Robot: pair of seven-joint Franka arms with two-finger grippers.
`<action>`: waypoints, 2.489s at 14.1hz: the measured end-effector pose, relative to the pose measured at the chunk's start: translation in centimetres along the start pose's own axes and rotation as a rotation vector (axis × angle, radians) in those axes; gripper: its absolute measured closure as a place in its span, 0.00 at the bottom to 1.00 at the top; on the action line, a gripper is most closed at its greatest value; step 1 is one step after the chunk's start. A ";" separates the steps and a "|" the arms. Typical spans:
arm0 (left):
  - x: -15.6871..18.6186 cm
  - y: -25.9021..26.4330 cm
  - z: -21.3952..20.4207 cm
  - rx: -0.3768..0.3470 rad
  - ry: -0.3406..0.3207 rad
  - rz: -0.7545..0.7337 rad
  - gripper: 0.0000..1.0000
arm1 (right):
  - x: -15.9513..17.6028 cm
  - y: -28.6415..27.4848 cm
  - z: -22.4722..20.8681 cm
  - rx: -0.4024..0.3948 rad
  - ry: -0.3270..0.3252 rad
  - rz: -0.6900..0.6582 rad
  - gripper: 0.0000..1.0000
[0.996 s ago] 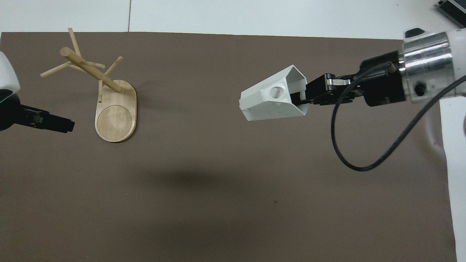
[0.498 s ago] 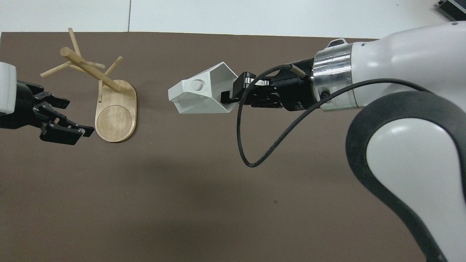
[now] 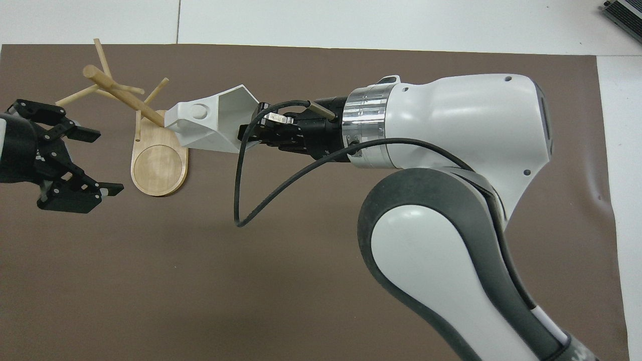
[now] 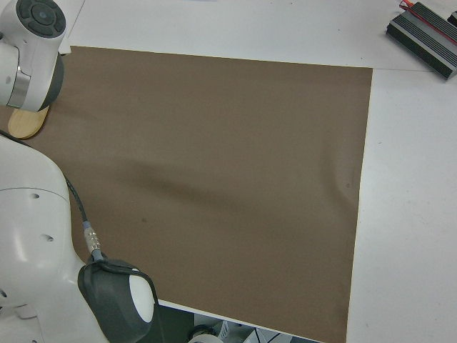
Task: Hang cup on rack
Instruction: 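Grasp the cup with the left gripper while the right gripper holds it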
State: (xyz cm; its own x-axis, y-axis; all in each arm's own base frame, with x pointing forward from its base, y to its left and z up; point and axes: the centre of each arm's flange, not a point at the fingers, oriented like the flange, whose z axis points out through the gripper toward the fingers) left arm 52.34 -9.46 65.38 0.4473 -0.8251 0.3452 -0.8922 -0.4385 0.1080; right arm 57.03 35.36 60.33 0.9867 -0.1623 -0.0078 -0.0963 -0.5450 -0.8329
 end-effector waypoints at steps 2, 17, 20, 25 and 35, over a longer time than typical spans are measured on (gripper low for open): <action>0.6 0.1 0.0 0.005 0.036 0.015 0.00 | 0.1 0.3 0.1 -0.006 -0.011 0.005 0.93; 3.1 3.9 6.1 0.054 0.330 0.143 0.00 | -0.6 0.8 0.5 -0.036 -0.104 0.002 0.93; 3.7 4.4 6.2 0.053 0.345 0.184 0.00 | -1.1 0.6 0.9 -0.037 -0.116 -0.003 0.93; 4.0 4.6 6.2 0.058 0.363 0.190 0.00 | -1.1 0.6 0.9 -0.037 -0.116 -0.003 0.93; 4.5 5.2 6.8 0.056 0.366 0.223 0.26 | -0.8 0.8 0.7 -0.039 -0.111 0.000 0.93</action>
State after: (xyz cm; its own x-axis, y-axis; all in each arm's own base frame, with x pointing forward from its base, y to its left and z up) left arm 50.07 -17.86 61.18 0.1833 -0.7258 0.6630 -0.9552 -0.2908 -0.0543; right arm 56.28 35.58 59.28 0.9949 -0.0714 -0.0706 -0.0989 -0.5767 -0.8110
